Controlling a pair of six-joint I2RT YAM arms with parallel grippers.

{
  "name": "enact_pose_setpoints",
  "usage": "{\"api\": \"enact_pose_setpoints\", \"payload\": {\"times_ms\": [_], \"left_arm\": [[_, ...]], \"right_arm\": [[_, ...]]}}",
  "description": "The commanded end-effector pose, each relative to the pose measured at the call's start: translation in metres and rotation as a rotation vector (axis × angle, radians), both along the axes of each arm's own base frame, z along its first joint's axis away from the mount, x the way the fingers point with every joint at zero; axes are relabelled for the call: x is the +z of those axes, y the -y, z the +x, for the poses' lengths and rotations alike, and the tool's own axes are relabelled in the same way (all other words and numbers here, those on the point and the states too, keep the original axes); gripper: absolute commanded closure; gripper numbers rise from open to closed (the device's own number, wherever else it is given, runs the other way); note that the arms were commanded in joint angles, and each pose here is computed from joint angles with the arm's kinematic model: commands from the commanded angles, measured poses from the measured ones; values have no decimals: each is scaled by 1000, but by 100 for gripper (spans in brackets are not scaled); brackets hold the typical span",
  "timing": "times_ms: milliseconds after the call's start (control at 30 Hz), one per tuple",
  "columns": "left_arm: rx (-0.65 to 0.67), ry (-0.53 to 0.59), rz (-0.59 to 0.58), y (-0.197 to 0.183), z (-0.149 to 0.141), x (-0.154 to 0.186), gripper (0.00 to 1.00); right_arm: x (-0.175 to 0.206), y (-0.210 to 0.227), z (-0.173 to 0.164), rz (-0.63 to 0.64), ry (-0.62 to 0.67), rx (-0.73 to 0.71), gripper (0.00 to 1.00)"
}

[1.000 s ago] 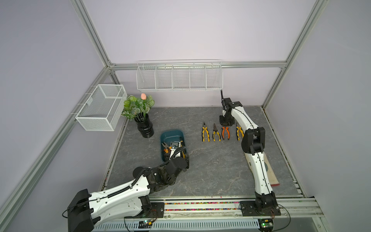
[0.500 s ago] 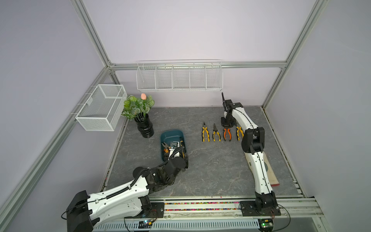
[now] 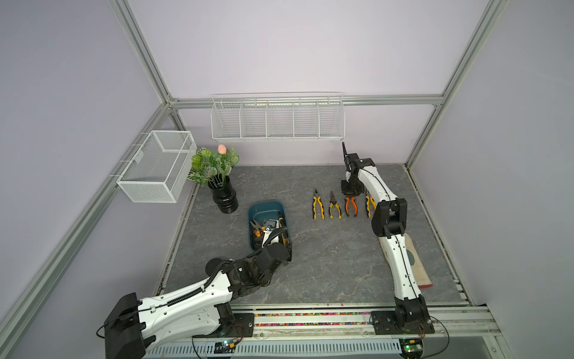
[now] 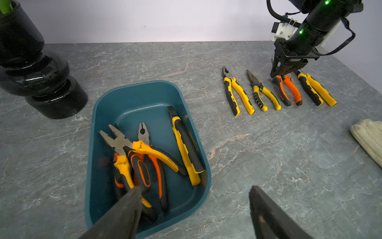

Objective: Take the pliers out of the storage box
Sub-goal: Place the pliers at the center of the board.

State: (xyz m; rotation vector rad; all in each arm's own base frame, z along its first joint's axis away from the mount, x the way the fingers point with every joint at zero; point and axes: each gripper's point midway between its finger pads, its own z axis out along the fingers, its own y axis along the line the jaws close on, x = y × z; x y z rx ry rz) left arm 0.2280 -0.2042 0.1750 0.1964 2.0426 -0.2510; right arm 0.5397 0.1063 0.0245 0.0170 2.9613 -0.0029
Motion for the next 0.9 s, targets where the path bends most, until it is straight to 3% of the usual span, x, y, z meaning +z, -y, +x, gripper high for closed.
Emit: {"api": "enact_pose_setpoints", "payload": {"times_ms": [0, 233, 433, 867], "left_arm": [[6, -1, -7, 1, 2, 1, 18], [7, -1, -9, 1, 2, 0, 18], [13, -4, -10, 0, 2, 0, 17], [16, -7, -13, -1, 2, -1, 17]], "right_arm": [[-5, 16, -5, -12, -39, -14, 82], [-8, 17, -5, -10, -43, -15, 68], [-8, 15, -4, 6, -43, -11, 64], [-5, 8, -5, 34, -41, -10, 73]]}}
